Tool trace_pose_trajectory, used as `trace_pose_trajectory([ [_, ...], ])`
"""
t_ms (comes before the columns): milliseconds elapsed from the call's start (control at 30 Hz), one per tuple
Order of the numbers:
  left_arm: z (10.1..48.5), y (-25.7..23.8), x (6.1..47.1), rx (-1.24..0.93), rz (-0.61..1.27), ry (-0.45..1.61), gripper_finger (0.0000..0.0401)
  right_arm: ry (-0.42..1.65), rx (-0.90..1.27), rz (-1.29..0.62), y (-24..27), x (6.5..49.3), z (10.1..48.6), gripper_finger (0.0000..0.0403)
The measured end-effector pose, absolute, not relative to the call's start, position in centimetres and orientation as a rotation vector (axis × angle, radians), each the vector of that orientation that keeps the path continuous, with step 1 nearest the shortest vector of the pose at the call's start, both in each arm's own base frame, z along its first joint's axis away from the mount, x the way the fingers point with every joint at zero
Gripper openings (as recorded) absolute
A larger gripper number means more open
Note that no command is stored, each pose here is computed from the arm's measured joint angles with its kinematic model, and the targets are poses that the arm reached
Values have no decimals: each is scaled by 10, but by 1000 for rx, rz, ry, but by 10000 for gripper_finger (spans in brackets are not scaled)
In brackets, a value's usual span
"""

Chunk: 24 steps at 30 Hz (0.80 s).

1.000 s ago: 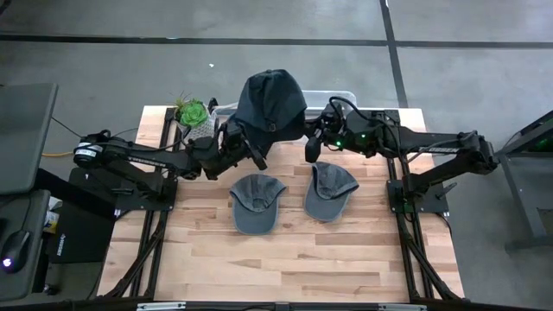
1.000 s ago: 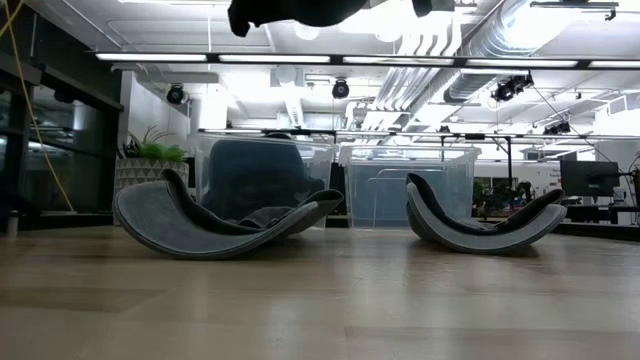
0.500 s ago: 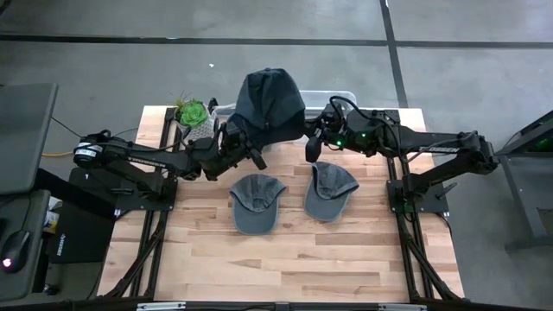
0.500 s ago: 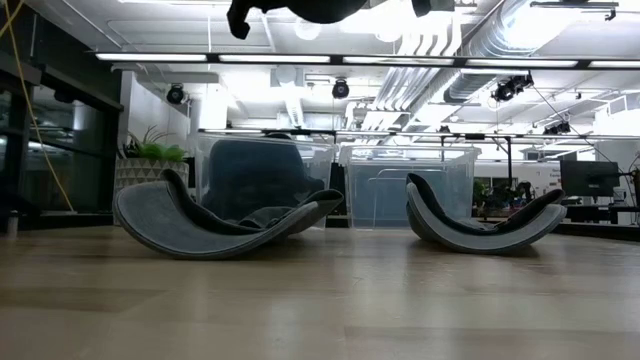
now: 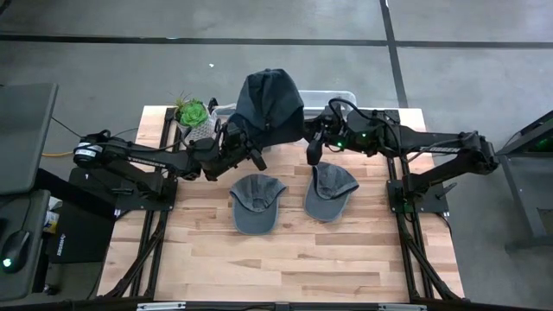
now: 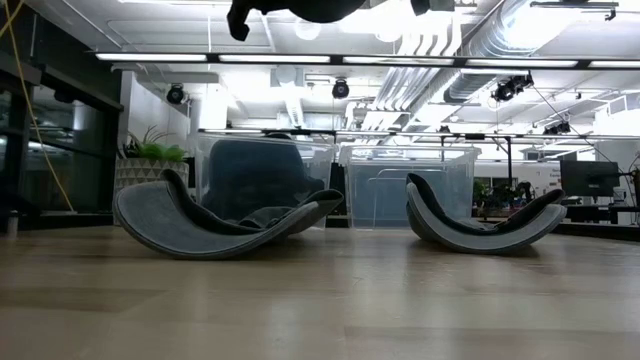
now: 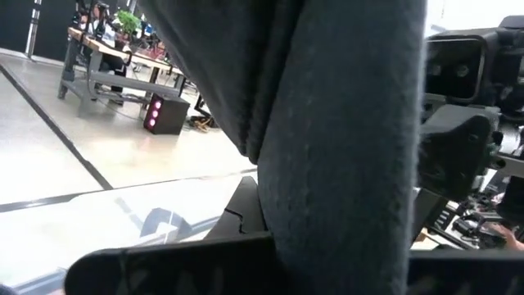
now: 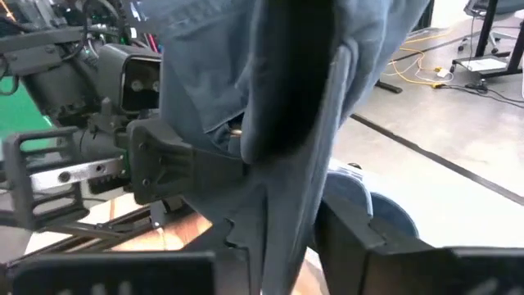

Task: Pick & Place hat
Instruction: Put the dark blue cap into the left transparent bin

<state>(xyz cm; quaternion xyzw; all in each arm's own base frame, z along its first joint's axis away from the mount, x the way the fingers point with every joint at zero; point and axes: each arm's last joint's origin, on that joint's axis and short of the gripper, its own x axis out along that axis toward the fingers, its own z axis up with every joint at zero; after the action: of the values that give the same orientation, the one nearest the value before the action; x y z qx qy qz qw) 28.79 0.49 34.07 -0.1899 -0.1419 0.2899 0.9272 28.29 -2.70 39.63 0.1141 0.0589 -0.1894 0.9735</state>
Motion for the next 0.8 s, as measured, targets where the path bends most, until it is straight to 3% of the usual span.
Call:
trace_pose_trajectory([
  [367,343,4,275,-358,550,-185,0,171,163,-396,-28,238,413,126],
  [567,332,1,278,-350,425,-38,0,165,119,-292,-29,218,422,126],
  [800,345,-4,281,-308,309,201,0,192,102,-174,-36,216,421,126],
])
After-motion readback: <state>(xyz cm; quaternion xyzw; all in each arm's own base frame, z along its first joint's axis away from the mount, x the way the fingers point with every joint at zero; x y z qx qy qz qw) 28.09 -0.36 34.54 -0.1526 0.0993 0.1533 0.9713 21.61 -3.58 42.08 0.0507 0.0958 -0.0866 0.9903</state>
